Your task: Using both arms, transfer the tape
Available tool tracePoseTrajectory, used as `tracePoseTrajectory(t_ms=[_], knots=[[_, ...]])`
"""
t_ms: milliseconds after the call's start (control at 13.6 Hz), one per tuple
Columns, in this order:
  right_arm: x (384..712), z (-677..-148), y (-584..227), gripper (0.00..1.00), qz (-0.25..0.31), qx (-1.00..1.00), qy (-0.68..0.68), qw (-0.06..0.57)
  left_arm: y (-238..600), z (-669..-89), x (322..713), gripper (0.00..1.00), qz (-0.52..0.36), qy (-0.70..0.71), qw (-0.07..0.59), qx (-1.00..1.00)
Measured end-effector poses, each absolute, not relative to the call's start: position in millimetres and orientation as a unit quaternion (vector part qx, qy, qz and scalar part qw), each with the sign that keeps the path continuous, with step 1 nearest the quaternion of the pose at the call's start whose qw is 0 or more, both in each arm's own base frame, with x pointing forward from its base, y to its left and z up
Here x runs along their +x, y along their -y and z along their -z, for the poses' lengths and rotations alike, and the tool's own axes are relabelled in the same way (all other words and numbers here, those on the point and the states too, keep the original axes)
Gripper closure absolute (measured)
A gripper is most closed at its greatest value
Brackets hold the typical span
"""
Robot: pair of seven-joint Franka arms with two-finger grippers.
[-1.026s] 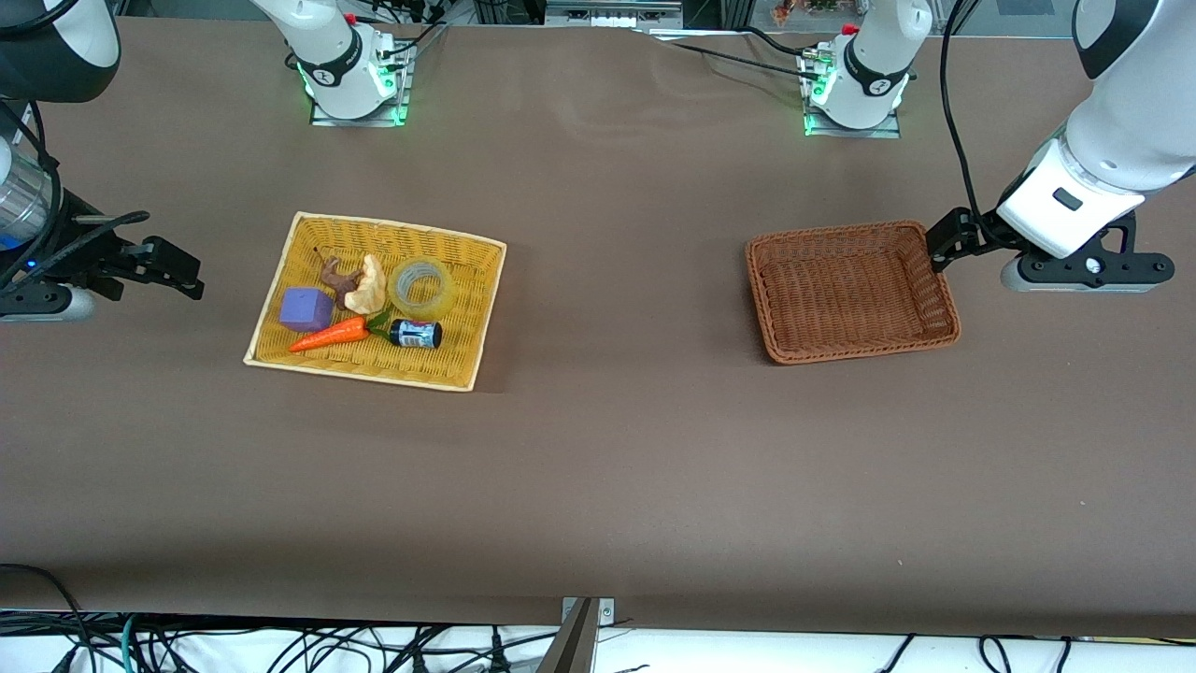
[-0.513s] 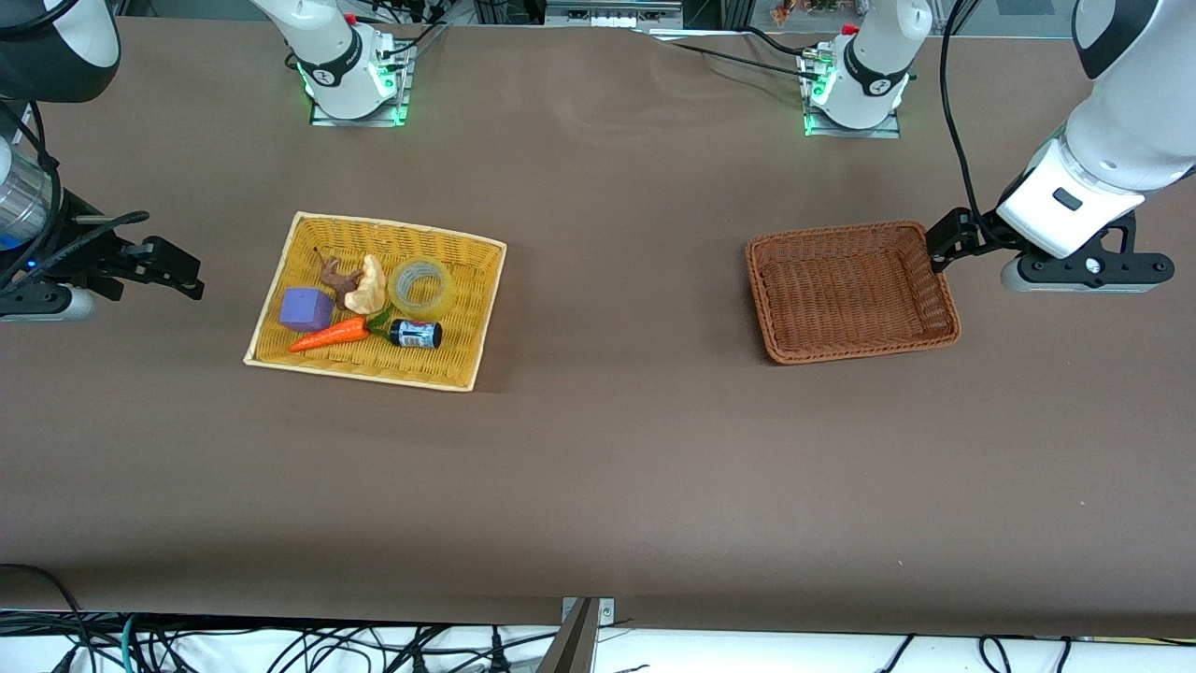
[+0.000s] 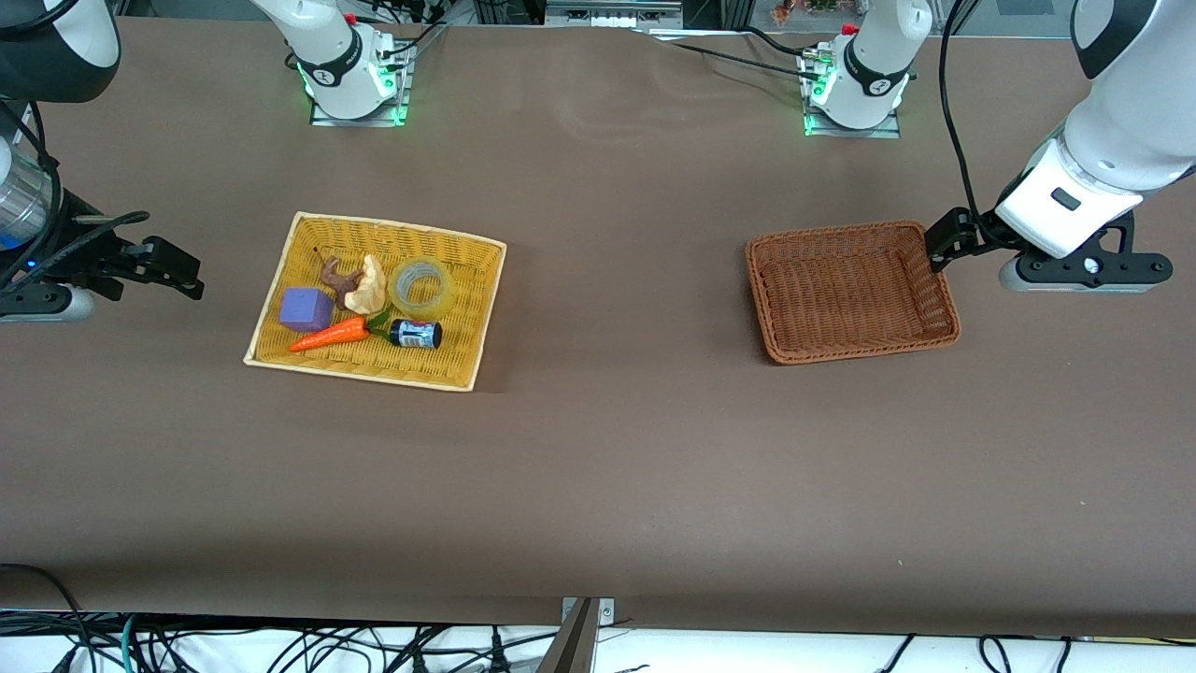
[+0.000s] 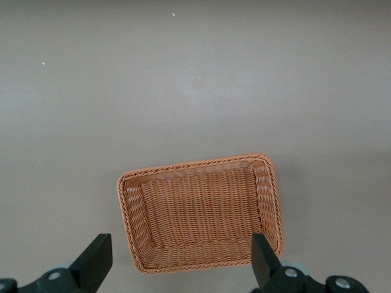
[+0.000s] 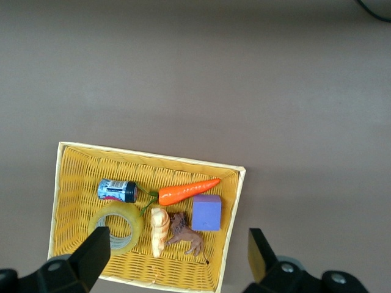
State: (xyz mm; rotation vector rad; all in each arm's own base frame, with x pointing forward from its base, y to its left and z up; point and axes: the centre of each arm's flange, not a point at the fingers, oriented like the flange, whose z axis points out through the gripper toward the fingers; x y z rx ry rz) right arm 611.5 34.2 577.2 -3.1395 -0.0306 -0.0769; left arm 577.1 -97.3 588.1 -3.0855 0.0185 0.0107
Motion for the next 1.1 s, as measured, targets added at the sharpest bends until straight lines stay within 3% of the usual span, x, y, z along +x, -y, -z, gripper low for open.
tracePoseTrajectory(t_ms=[733,1099], knots=[[615,-568,-36,0.0,0.017,-1.0,0.011,0.001,98,-588,577,0.0,-0.003,-0.007,0.028,-1.0],[619,-544,-103,0.0,0.007,-1.0,-0.007,0.006,98,-588,577,0.0,-0.004,-0.006,0.028,-1.0]])
